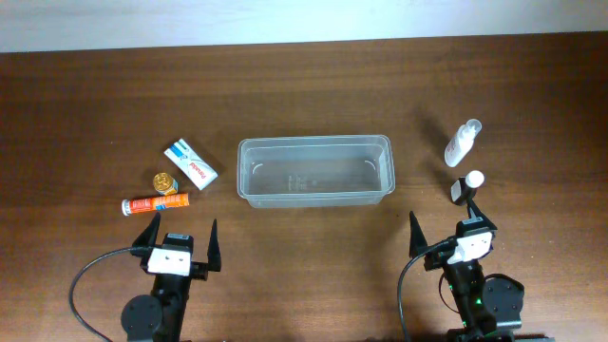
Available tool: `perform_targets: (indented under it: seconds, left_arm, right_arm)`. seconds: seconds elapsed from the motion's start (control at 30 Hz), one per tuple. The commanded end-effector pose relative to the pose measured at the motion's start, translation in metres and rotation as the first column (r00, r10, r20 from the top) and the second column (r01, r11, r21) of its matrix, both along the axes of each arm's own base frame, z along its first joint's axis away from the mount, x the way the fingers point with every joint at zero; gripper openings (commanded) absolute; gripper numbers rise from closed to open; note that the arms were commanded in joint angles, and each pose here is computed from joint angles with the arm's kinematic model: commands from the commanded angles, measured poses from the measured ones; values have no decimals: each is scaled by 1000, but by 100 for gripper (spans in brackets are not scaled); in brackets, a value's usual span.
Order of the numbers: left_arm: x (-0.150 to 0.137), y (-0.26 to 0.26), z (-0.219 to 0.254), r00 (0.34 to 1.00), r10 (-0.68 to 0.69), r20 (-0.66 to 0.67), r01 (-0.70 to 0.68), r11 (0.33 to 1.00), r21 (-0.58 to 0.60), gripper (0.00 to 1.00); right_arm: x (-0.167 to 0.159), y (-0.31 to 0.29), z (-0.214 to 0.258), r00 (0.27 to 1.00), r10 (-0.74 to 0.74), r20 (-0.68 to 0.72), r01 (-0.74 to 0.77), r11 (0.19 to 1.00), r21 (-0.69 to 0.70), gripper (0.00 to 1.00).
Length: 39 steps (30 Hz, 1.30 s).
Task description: Pack container
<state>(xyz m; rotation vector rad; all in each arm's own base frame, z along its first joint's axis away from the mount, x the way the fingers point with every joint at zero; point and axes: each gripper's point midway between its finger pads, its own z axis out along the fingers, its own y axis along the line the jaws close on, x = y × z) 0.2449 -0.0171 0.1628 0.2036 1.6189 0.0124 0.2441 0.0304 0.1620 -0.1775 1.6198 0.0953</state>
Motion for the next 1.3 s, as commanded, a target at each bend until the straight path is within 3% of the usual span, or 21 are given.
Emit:
perform_targets:
  seconds: [0.0,0.87,1.27]
  left_arm:
    - [0,2,-2,1000,10,2,-10,1000,20,99]
    - [0,2,-2,1000,10,2,-10,1000,20,99]
    - [0,2,-2,1000,10,2,-10,1000,20,99]
  right_arm:
    - [0,-4,-2,1000,-22,-3,22,1000,1,98]
    - [1,-8,3,999,-44,17,44,999,1,98]
    - [-4,-8,47,992,-45,119,44,999,12,98]
